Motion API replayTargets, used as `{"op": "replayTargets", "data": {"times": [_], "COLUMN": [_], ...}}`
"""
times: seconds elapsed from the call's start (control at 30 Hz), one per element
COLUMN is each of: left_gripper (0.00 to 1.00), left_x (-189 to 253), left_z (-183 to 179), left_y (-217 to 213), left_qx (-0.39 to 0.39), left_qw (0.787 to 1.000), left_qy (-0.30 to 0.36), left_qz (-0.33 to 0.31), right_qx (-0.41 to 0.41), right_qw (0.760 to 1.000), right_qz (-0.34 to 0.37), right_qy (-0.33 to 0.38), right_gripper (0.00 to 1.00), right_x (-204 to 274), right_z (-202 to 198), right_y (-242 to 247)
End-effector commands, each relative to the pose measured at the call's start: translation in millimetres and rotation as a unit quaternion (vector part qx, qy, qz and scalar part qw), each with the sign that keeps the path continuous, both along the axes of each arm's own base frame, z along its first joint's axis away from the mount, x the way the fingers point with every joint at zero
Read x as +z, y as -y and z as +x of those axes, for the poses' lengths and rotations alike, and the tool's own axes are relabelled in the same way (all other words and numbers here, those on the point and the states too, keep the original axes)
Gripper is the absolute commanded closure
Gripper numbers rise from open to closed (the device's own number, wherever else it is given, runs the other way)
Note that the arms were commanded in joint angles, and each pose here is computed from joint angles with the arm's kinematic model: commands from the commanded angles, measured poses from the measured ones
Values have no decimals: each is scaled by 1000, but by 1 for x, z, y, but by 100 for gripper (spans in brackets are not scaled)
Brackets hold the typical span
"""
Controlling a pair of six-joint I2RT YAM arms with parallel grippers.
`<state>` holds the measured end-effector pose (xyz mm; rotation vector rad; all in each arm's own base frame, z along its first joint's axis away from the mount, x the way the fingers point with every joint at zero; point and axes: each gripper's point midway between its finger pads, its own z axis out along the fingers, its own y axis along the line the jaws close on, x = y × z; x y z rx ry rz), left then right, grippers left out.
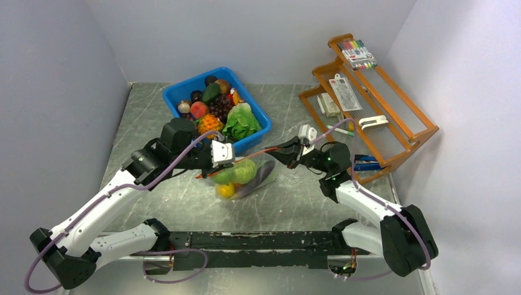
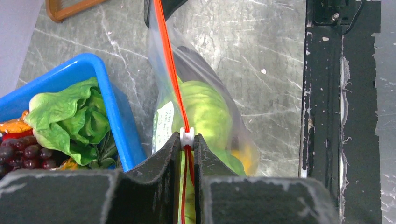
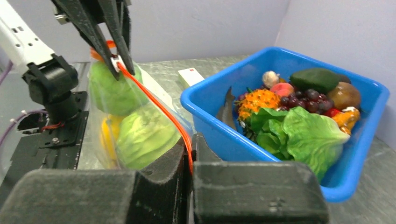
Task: Place the food in the zip-top bag and seal the zipper
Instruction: Zip the zipper food storage bag at the center of the board.
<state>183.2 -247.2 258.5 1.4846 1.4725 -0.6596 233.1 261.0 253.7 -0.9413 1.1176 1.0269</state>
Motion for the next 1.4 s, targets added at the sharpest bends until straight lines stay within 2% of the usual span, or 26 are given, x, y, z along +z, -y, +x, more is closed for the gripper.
{"op": "replayTargets", "data": {"times": [0.0,0.2,0.37,0.47,0.53,0.57,0.67,0.77,1.0,1.2,1.37], "left_gripper": [93,93,93,93,93,93,93,93,93,93,93], "left_x": [5,-4,-2,6,12,14,18,20,19,19,22], "left_z": [-9,-15,-18,-18,-14,-11,-5,-4,1,-1,-4], "left_y": [-15,-21,-24,-22,-18,-16,-14,-8,3,9,9], "left_qx": [26,36,36,25,20,20,14,-3,-16,-30,-32], "left_qw": [999,999,999,999,999,999,998,998,998,998,998], "left_qy": [-17,-34,-32,-25,-21,-22,-31,-40,-47,-51,-46], "left_qz": [6,11,17,15,16,20,43,51,43,34,21], "right_qx": [-100,-129,-97,-47,-33,-34,-29,-15,64,100,116], "right_qw": [995,991,994,998,999,998,996,994,987,983,978], "right_qz": [-4,2,-14,-24,-39,-49,-70,-74,-101,-129,-159], "right_qy": [-10,-39,-40,-28,-9,5,49,76,103,86,63], "right_gripper": [100,100,100,100,74,67,56,50,50,49,58], "right_x": [-5,-19,-25,-8,8,15,33,46,43,15,-10], "right_z": [33,41,36,21,12,8,-4,-13,-36,-40,-29], "right_y": [23,35,29,21,19,20,19,16,-34,-70,-90]}}
